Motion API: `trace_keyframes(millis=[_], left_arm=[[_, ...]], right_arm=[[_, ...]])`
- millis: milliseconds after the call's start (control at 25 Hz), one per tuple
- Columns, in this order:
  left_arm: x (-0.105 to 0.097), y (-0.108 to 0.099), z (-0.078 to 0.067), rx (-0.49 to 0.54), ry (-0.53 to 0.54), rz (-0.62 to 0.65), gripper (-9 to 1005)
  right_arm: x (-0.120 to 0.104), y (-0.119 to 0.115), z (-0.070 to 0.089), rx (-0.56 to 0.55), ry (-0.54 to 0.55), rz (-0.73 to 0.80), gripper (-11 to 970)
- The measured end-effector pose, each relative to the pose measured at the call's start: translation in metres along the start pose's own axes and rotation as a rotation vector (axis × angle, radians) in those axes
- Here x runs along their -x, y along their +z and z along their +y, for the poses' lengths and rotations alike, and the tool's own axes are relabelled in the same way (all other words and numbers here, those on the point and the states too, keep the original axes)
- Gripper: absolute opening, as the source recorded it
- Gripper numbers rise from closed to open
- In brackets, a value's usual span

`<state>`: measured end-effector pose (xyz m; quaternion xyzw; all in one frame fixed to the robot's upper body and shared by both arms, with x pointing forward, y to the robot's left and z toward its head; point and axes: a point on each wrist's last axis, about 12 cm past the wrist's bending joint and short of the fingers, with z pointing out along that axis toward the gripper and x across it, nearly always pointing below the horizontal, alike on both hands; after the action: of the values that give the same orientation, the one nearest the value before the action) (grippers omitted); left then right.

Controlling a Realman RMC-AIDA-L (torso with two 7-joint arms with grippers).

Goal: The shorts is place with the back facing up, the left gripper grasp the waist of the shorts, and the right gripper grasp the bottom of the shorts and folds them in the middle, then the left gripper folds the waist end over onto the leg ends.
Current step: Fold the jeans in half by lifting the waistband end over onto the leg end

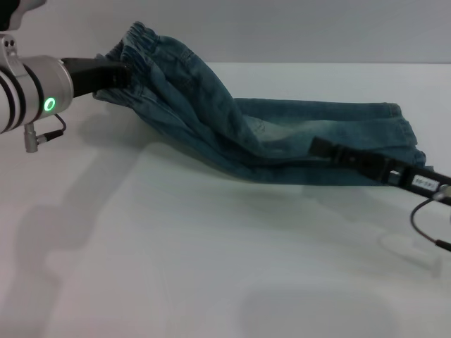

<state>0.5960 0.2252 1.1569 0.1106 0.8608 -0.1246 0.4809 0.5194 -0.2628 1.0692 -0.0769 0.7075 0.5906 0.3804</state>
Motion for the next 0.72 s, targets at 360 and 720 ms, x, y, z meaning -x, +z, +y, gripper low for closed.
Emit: trace_keyframes(millis=[360,720], left_arm=[[0.003,-0.014,-0.001,-0.003,0.005,-0.012,46],[0.011,-0.023,-0.005,-0.018,0.019,-0.026,46]], right_arm=[[-0.011,0.014,-0.008,-0.054,-0.012,0.059,266],[-0.015,0.025,-0.012,-0.073,0.026,0.078,-2]])
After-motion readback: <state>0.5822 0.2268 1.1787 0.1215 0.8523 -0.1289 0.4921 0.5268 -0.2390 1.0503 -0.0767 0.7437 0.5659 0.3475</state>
